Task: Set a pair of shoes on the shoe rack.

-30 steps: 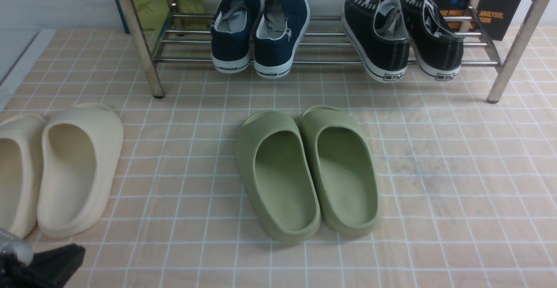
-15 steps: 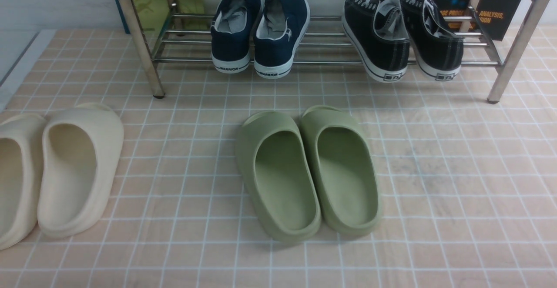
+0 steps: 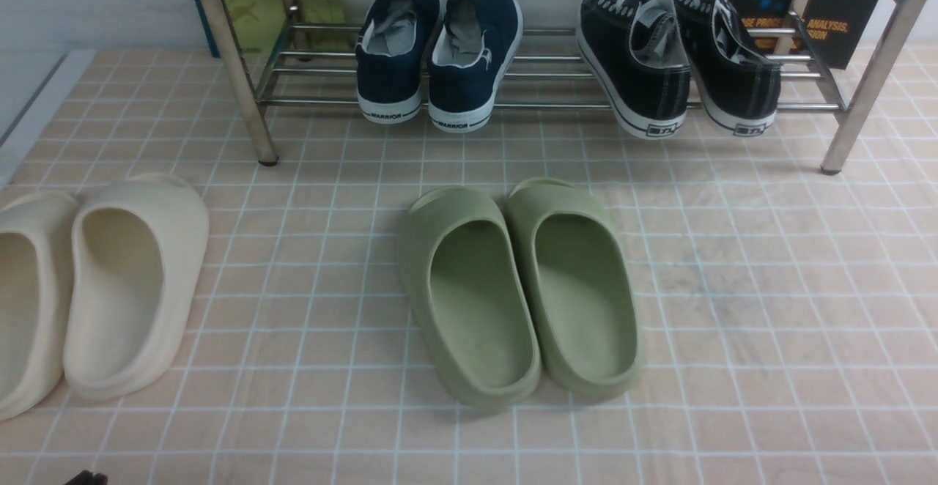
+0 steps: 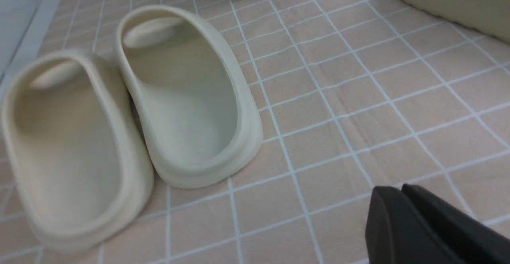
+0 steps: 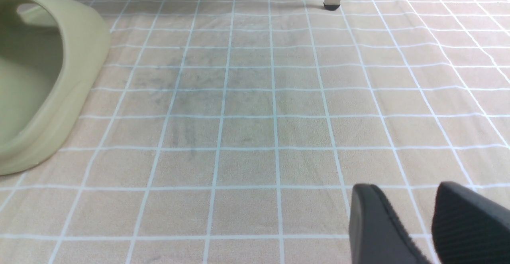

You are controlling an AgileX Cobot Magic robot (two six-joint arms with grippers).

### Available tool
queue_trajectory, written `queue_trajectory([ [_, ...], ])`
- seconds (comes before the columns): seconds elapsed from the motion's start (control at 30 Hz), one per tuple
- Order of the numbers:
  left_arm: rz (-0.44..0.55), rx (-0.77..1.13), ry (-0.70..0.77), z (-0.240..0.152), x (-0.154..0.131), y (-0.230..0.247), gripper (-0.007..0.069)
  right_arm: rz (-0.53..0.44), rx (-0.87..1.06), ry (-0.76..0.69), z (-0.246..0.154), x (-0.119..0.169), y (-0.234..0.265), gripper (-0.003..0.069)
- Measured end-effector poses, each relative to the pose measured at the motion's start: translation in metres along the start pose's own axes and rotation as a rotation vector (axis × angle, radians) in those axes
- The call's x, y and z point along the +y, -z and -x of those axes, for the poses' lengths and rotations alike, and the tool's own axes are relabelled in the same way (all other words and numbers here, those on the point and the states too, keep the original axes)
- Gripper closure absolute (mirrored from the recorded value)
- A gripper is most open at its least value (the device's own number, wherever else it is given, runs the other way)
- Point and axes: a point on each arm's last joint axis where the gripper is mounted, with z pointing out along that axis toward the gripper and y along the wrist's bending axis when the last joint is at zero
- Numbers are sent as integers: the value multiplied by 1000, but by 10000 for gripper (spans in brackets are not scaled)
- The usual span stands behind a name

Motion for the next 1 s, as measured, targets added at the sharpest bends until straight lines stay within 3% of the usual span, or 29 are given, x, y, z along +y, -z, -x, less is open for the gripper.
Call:
queue_trajectory([
  [0.17,21,3,195,0,-2,0,594,0,0,0,0,0,0,421],
  [0.53,70,11,138,0,0,0,623,0,0,1,0,0,0,421],
  [1.0,71,8,302,-1,0,0,623,1,0,-1,0,0,0,421],
])
